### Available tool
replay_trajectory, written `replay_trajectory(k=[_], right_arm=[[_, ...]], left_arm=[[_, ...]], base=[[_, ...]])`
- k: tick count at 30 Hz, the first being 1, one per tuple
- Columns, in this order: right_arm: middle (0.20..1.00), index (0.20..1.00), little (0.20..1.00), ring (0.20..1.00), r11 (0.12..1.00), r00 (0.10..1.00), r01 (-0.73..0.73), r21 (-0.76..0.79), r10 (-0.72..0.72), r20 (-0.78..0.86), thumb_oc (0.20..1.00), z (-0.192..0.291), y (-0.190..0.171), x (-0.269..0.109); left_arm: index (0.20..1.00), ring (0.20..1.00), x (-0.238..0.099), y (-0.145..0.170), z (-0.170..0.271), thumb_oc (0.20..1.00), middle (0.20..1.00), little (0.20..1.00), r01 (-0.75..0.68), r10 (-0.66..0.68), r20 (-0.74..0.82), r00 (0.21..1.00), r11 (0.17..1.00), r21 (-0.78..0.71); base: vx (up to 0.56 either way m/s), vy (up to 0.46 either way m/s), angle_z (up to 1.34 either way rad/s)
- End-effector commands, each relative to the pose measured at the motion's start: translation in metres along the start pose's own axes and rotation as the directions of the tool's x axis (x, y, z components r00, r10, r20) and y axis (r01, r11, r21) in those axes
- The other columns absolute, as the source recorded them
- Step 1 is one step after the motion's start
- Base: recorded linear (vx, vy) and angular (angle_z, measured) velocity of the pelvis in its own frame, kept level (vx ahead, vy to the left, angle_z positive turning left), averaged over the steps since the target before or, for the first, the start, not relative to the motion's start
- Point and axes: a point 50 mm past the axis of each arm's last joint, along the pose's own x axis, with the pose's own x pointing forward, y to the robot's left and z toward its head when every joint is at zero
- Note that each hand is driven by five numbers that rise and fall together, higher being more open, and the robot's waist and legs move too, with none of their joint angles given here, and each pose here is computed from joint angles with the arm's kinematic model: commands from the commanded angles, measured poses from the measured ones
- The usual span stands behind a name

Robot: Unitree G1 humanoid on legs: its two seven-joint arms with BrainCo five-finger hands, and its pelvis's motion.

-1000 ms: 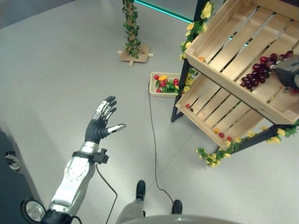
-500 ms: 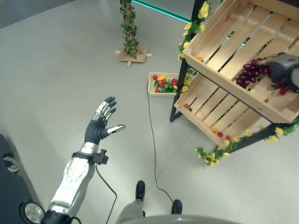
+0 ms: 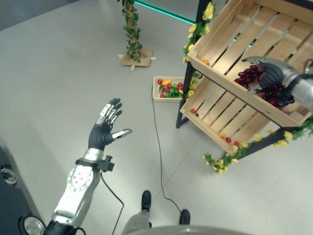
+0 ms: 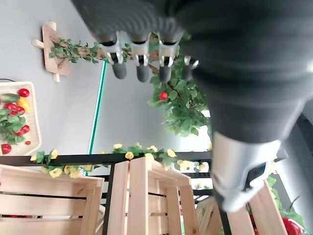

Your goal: Pick up the fruits from the basket on one side to the basket on the other side

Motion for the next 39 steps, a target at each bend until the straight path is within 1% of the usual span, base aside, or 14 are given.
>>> replay_trajectory(k=[1, 3, 6, 12, 15, 20, 28, 29, 32, 33, 35, 36, 37, 39], right_arm=[[1.000, 1.000, 1.000, 1.000, 0.986, 0.985, 0.147, 0.083, -0.154, 0.077, 1.000, 0.015, -0.022, 0.002], [1.000, 1.000, 1.000, 1.000, 0.952, 0.961, 0.224, 0.210, -0.251, 0.112, 1.000, 0.022, -0.015, 0.001], [1.000, 1.000, 1.000, 1.000, 0.917, 0.939, 0.272, 0.293, -0.319, 0.127, 1.000, 0.027, -0.008, -0.003], [1.000, 1.000, 1.000, 1.000, 0.853, 0.894, 0.322, 0.410, -0.417, 0.165, 1.000, 0.043, 0.005, -0.009], [1.000, 1.000, 1.000, 1.000, 0.835, 0.867, 0.355, 0.420, -0.462, 0.186, 1.000, 0.050, 0.005, -0.014], [1.000, 1.000, 1.000, 1.000, 0.758, 0.800, 0.414, 0.503, -0.567, 0.196, 1.000, 0.067, 0.014, -0.021], [1.000, 1.000, 1.000, 1.000, 0.707, 0.752, 0.363, 0.607, -0.607, 0.257, 1.000, 0.096, 0.029, -0.030], [1.000, 1.000, 1.000, 1.000, 0.681, 0.742, 0.318, 0.660, -0.612, 0.273, 1.000, 0.106, 0.035, -0.032], [1.000, 1.000, 1.000, 1.000, 0.656, 0.749, 0.272, 0.704, -0.603, 0.274, 1.000, 0.112, 0.042, -0.034], [1.000, 1.000, 1.000, 1.000, 0.610, 0.768, 0.239, 0.755, -0.595, 0.237, 1.000, 0.113, 0.055, -0.037], [1.000, 1.000, 1.000, 1.000, 0.591, 0.782, 0.227, 0.774, -0.585, 0.217, 1.000, 0.112, 0.061, -0.037], [1.000, 1.000, 1.000, 1.000, 0.551, 0.830, 0.202, 0.810, -0.535, 0.157, 1.000, 0.108, 0.083, -0.036], [1.000, 1.000, 1.000, 1.000, 0.551, 0.830, 0.202, 0.810, -0.535, 0.157, 1.000, 0.108, 0.083, -0.036], [1.000, 1.000, 1.000, 1.000, 0.570, 0.901, 0.166, 0.805, -0.420, 0.111, 1.000, 0.102, 0.115, -0.034]], left_arm=[[1.000, 1.000, 0.005, 0.003, 0.028, 1.000, 1.000, 1.000, 0.004, -0.012, 0.158, 0.987, 0.999, 0.049], [1.000, 1.000, 0.005, 0.003, 0.028, 1.000, 1.000, 1.000, -0.012, 0.003, 0.165, 0.986, 0.999, 0.050], [1.000, 1.000, 0.004, 0.003, 0.026, 1.000, 1.000, 1.000, -0.020, 0.011, 0.160, 0.987, 0.999, 0.050], [1.000, 1.000, 0.001, 0.002, 0.023, 1.000, 1.000, 1.000, -0.035, 0.027, 0.150, 0.988, 0.998, 0.050], [1.000, 1.000, 0.000, 0.004, 0.023, 1.000, 1.000, 1.000, -0.043, 0.033, 0.150, 0.988, 0.997, 0.066], [1.000, 1.000, -0.001, 0.005, 0.021, 1.000, 1.000, 1.000, -0.059, 0.046, 0.147, 0.988, 0.995, 0.079], [1.000, 1.000, -0.005, 0.007, 0.015, 1.000, 1.000, 1.000, -0.068, 0.058, 0.115, 0.992, 0.994, 0.086], [1.000, 1.000, -0.008, 0.010, 0.008, 1.000, 1.000, 1.000, -0.102, 0.096, 0.079, 0.992, 0.992, 0.070], [1.000, 1.000, -0.014, 0.017, -0.003, 1.000, 1.000, 1.000, -0.149, 0.148, 0.027, 0.989, 0.987, 0.060], [1.000, 1.000, -0.024, 0.027, -0.017, 1.000, 1.000, 1.000, -0.229, 0.231, -0.040, 0.972, 0.972, 0.049], [1.000, 1.000, -0.027, 0.030, -0.021, 1.000, 1.000, 1.000, -0.249, 0.252, -0.064, 0.965, 0.967, 0.055], [1.000, 1.000, -0.036, 0.040, -0.037, 1.000, 1.000, 1.000, -0.308, 0.317, -0.135, 0.939, 0.948, 0.082], [1.000, 1.000, -0.036, 0.040, -0.037, 1.000, 1.000, 1.000, -0.308, 0.317, -0.135, 0.939, 0.948, 0.082], [1.000, 1.000, -0.046, 0.056, -0.047, 1.000, 1.000, 1.000, -0.357, 0.385, -0.183, 0.905, 0.919, 0.167]], base=[[0.00, 0.000, 0.00], [0.00, 0.007, -0.03], [0.01, 0.002, -0.04], [0.00, 0.000, 0.00], [0.00, 0.000, 0.00], [0.00, 0.000, 0.00], [0.00, 0.005, 0.00], [0.00, 0.046, 0.02], [0.00, 0.065, 0.06], [-0.01, 0.076, 0.09], [-0.02, 0.081, 0.07], [-0.02, 0.063, 0.09], [-0.05, 0.120, 0.16], [-0.09, 0.109, 0.29]])
